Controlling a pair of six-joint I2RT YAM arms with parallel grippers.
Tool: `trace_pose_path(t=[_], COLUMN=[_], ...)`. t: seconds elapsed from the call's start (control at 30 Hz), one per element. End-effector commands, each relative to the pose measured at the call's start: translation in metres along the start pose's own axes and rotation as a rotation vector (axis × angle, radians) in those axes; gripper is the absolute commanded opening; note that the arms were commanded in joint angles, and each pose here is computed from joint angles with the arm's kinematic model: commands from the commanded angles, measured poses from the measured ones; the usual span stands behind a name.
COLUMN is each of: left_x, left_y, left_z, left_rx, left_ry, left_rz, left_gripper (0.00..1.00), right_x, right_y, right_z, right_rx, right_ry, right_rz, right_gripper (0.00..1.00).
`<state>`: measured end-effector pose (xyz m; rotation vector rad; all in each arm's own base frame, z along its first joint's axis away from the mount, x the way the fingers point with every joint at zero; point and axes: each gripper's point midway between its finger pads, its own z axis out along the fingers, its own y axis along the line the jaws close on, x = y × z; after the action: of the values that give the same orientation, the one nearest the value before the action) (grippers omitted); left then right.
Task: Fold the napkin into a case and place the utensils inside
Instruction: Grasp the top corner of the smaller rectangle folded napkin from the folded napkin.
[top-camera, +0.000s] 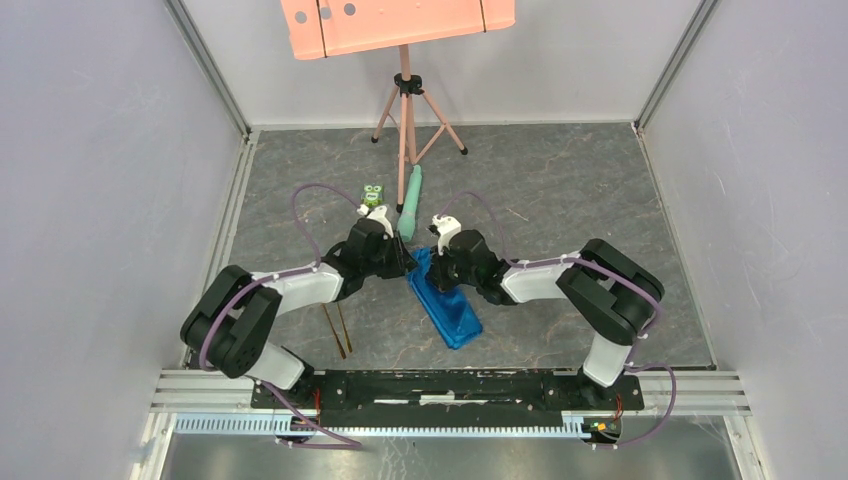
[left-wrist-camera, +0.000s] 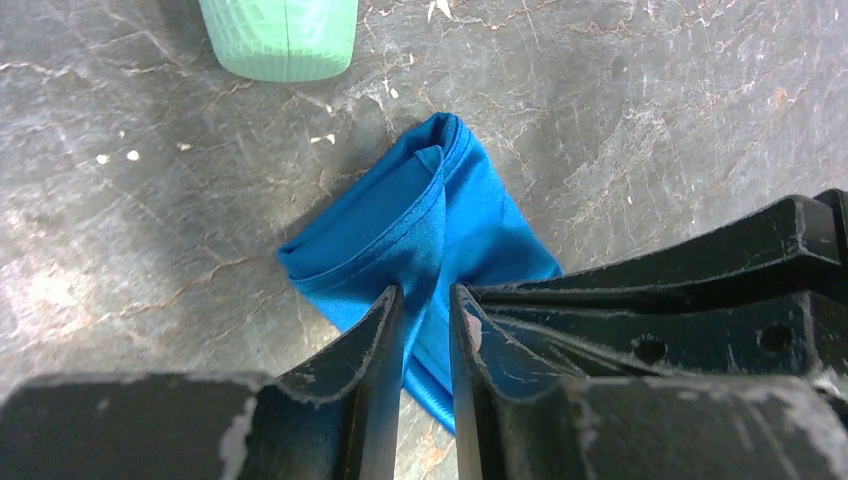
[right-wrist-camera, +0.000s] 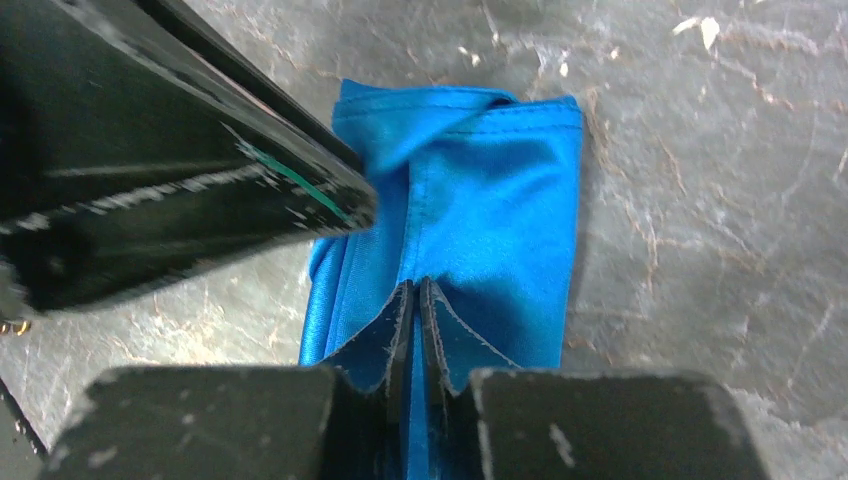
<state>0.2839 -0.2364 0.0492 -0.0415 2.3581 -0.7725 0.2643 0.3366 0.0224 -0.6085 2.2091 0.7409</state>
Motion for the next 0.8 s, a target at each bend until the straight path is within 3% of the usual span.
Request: trace_pose_path(t=[0.0, 0.27, 0.37, 0.53, 0.63, 0.77], left_x=[-0.019, -0.016, -0.020, -0.009, 0.007, 0.021], left_y=[-0.022, -0.019, -0.022, 0.008, 0.008, 0.006], left_z=[0.013, 0.007, -0.010, -0.037, -0.039, -0.028], left_rx=[0.074, 0.054, 0.045, -0.144, -0.143, -0.114], left_ry=[-0.039, -0.018, -0.025, 0.008, 0.051, 0.101], left_rz=[-0.035, -0.006, -0.020, -0.188, -0.306, -0.355], left_gripper=[0.29, 0.31, 0.37, 0.55, 0.53, 0.48], right_x=[-0.009, -0.025, -0.034, -0.027, -0.024, -0.026], right_y=[0.013, 0.016, 0.018, 0.014, 0.013, 0.010], right_z=[0.015, -0.008, -0.018, -0.028, -0.027, -0.021], right_rx=[-0.034, -0.027, -0.018, 0.037, 0.056, 0.081], right_ry=[-0.045, -0.062, -0.042, 0.032, 0.036, 0.035], right_rz=[0.003, -0.075, -0.114, -0.130, -0.130, -0.133], right_gripper=[0.10, 0.11, 0.20, 0.39, 0.42, 0.41])
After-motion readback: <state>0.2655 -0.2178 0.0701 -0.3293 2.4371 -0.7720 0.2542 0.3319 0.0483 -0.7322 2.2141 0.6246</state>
